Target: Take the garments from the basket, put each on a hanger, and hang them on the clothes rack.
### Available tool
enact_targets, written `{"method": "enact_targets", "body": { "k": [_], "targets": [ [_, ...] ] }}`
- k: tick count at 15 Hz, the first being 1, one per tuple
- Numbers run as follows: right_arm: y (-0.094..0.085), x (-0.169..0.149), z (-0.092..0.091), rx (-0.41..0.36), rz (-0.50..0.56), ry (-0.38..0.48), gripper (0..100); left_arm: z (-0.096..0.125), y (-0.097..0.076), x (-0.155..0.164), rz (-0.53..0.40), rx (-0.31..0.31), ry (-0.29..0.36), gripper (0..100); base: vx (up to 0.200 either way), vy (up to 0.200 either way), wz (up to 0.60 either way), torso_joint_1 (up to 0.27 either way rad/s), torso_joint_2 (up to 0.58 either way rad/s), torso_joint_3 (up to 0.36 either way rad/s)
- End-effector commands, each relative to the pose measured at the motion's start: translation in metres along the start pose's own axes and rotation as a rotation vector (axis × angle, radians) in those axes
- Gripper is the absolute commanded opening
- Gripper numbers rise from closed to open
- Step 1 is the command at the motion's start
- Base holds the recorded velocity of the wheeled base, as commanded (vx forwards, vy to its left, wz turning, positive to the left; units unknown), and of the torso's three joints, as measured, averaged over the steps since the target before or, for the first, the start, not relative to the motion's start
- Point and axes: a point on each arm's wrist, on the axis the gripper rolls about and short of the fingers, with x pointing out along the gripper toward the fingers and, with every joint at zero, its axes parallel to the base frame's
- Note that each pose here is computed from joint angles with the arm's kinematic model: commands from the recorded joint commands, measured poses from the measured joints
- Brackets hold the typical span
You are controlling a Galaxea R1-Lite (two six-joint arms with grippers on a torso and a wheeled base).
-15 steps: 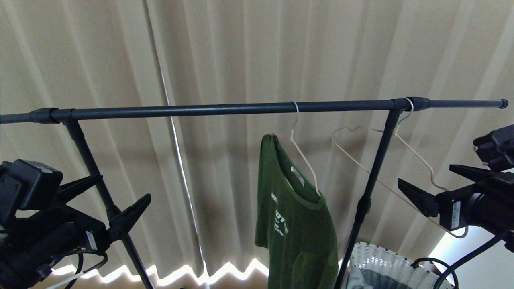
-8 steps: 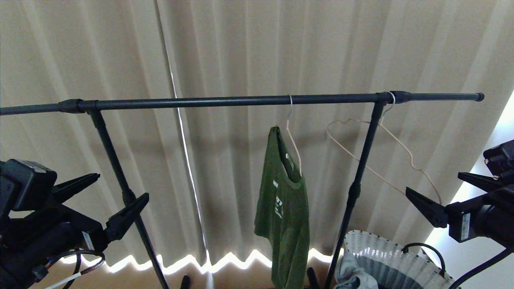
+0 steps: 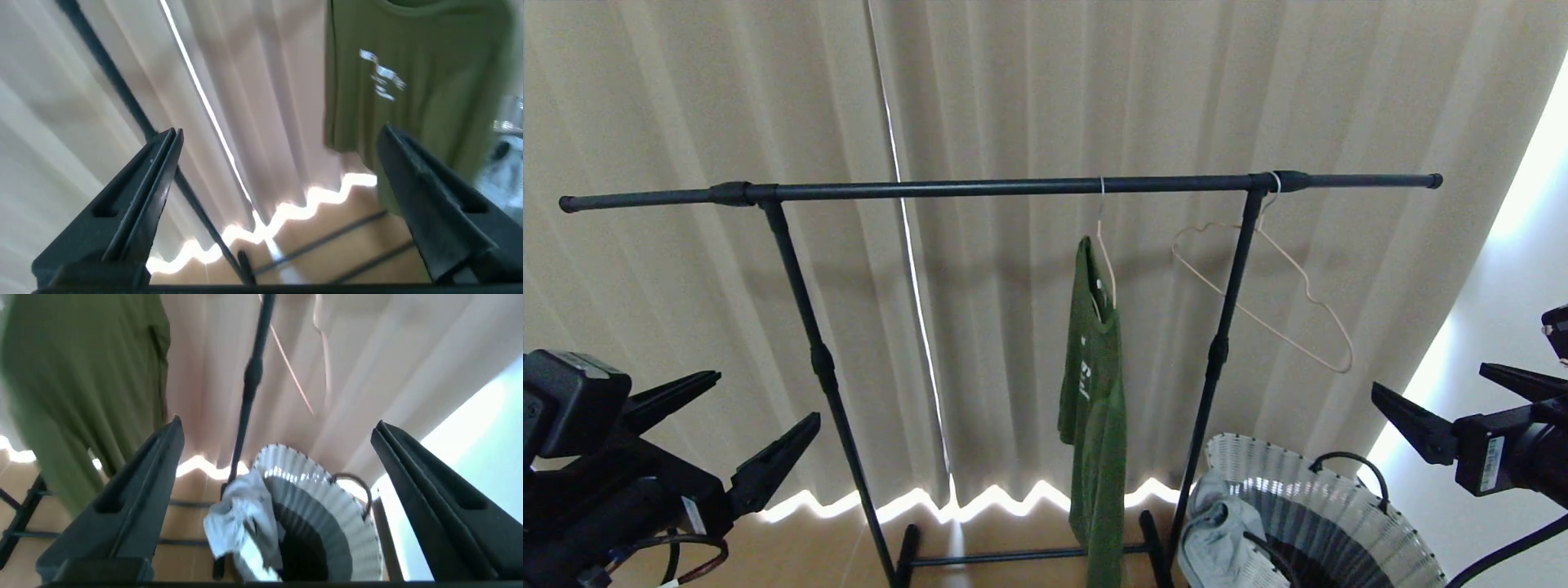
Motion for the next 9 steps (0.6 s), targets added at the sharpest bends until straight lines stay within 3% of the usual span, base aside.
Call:
{"method": "enact_targets", "body": {
  "k": [1,4,6,9],
  "targets": [
    [-0.005,-0.012,-0.021,-0.006,0.021,0.024,100,0.001,0.0,-0.018,0.014,-0.002,-0.047,100,0.0,0.0,0.0,0.0,0.0,0.0],
    [-0.003,-0.016,-0.032,-0.002,0.132,0.054,100,0.004,0.002,-0.019,0.039,0.003,-0.008,100,0.0,0.0,0.0,0.0,0.0,0.0],
    [-0.003,-0.017,-0.044,-0.015,0.139,0.094,100,0.004,0.005,-0.022,0.068,-0.019,0.118,100,0.0,0.0,0.0,0.0,0.0,0.0],
    [-0.003,-0.02,-0.064,-0.037,0.139,0.16,100,0.005,0.011,-0.033,0.091,-0.11,0.285,100,0.0,0.0,0.0,0.0,0.0,0.0]
  ]
}}
